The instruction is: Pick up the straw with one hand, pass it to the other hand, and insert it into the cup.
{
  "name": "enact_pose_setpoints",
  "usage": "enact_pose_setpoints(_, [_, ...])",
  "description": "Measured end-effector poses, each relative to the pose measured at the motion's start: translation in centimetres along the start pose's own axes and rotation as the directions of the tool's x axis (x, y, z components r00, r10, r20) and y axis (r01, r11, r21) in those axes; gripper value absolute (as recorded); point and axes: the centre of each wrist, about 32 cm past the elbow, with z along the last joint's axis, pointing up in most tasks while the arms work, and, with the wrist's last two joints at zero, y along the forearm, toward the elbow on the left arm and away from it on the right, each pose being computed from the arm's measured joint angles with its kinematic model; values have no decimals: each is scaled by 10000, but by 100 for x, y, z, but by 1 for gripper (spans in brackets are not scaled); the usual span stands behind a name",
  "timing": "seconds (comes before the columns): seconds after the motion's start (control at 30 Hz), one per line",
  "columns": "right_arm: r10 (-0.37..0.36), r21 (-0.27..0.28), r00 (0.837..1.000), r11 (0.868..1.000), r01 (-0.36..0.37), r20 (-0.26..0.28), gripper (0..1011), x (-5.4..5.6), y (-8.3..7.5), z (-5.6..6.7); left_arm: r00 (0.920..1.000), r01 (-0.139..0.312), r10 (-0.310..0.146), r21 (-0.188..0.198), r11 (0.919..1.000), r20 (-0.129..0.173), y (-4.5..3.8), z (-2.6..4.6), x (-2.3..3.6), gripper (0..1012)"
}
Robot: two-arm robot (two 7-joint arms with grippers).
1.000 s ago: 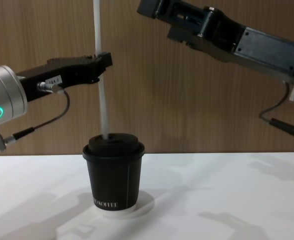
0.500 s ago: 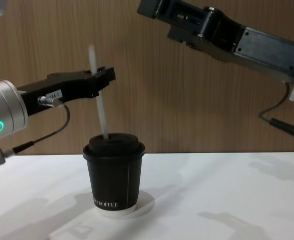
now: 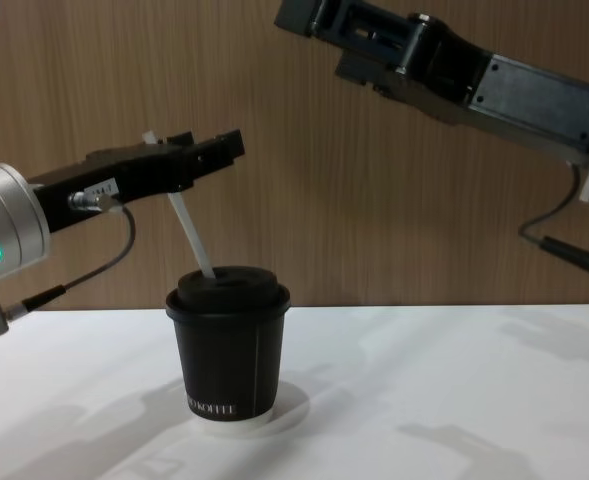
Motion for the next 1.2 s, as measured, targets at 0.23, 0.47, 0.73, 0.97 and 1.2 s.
enact_pose_setpoints(0.23, [0,0,10000,10000,0,-1,1001,0,0,0,9999,-24,21,-316,9995,-122,71,65,-51,857])
enact_pose_setpoints(0.47, [0,0,10000,10000,0,0,1001,0,0,0,9994,-174,156,-583,9981,-301,177,102,-98,1003])
enact_pose_setpoints(0.73, [0,1,10000,10000,0,0,1001,0,0,0,9983,-475,443,-899,9948,-366,317,135,-157,1003])
enact_pose_setpoints(0.97, [0,-2,10000,10000,0,1,1001,0,0,0,9978,-624,593,-1199,9908,-290,433,192,-225,1003])
enact_pose_setpoints(1.2, [-55,-51,9998,10000,56,181,1001,-6,-9,11,9985,-501,460,-1474,9878,-312,527,261,-320,1003])
